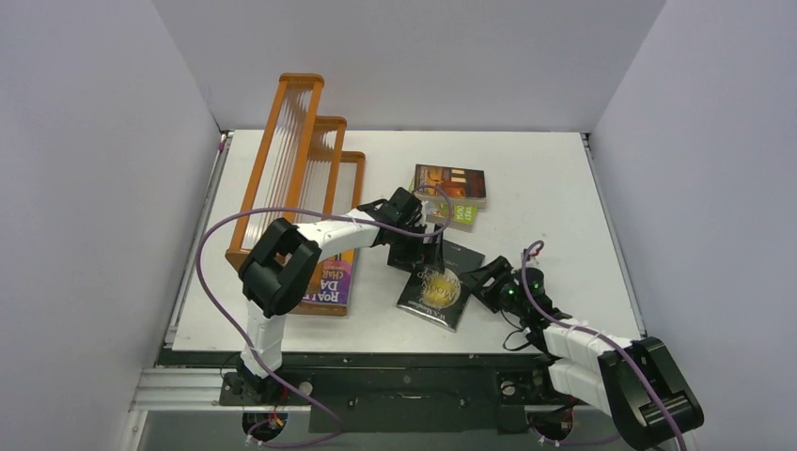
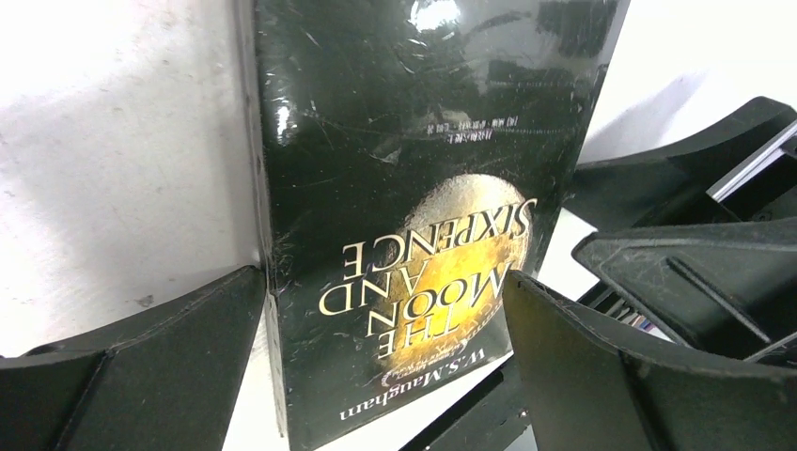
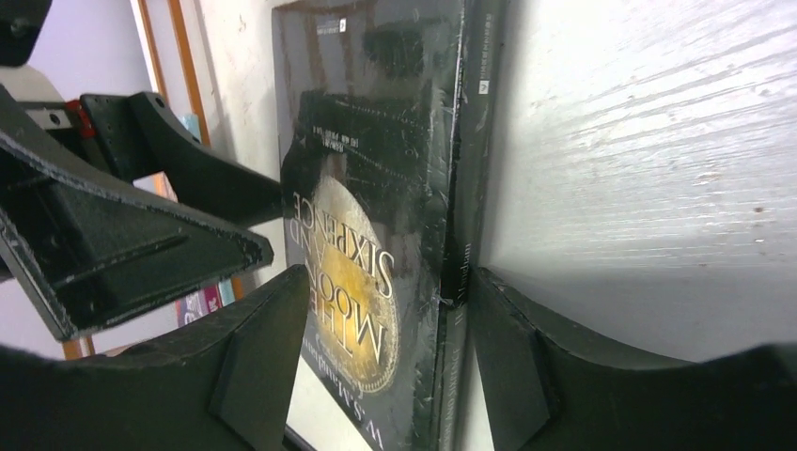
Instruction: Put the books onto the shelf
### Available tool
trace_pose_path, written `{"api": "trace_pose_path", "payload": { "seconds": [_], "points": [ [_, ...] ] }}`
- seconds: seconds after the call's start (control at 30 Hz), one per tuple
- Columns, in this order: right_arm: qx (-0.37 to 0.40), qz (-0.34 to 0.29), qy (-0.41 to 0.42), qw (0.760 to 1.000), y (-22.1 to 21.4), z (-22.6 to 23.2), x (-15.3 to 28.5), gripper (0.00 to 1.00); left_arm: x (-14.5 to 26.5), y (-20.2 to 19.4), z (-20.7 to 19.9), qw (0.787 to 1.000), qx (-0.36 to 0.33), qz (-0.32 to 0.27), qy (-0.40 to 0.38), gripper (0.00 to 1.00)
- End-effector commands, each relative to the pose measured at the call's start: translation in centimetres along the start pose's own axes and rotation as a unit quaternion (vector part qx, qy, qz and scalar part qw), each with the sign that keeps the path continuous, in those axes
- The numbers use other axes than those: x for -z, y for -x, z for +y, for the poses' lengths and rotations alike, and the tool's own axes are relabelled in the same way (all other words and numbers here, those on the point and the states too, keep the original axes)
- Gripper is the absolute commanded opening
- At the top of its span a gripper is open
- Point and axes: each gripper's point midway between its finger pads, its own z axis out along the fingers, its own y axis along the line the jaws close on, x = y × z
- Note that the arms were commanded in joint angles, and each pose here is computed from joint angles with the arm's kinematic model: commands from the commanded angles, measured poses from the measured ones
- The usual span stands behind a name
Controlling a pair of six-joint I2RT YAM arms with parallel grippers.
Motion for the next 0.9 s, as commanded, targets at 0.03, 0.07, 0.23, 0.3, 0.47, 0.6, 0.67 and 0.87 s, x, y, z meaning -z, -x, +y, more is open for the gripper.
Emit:
{"api": "trace_pose_path", "payload": {
  "seconds": [0.03,0.07,0.23,0.3,0.47,0.6,0.67,0.87],
  "points": [
    [0.000,0.102,0.119,0.988,-3.2,5.8,1.3,0.56,-1.7,-0.3,-2.0,0.998,-0.013,0.019,-0.060,0.96],
    [0.000,0.104,0.122,0.987,-3.3,5.9,1.4,0.55,-1.6,-0.4,-1.8,0.998,-0.014,0.020,-0.056,0.96],
    [0.014,0.100,0.136,0.985,-3.2,6.4,2.1,0.52,-1.3,-0.3,-1.0,0.999,-0.010,0.017,-0.045,0.96],
    [0.021,0.089,0.135,0.987,-2.8,6.5,2.3,0.52,-1.2,-0.2,-1.2,0.999,-0.009,0.014,-0.047,0.96],
    [0.038,0.048,0.067,0.996,-1.6,4.0,1.9,0.55,-1.0,0.2,-1.3,0.999,-0.009,0.007,-0.046,0.96],
    [0.051,0.003,-0.025,0.998,-0.3,0.3,2.2,0.62,-0.5,0.6,-1.3,0.999,-0.013,-0.004,-0.039,0.96],
    [0.051,-0.009,-0.060,0.997,0.1,-1.1,2.6,0.65,-0.1,0.7,-1.2,0.999,-0.016,-0.008,-0.034,0.96],
    [0.007,-0.018,-0.077,0.997,-0.9,-3.0,2.8,0.68,1.7,1.5,-1.3,0.999,-0.025,-0.031,-0.037,0.96]
  ]
}}
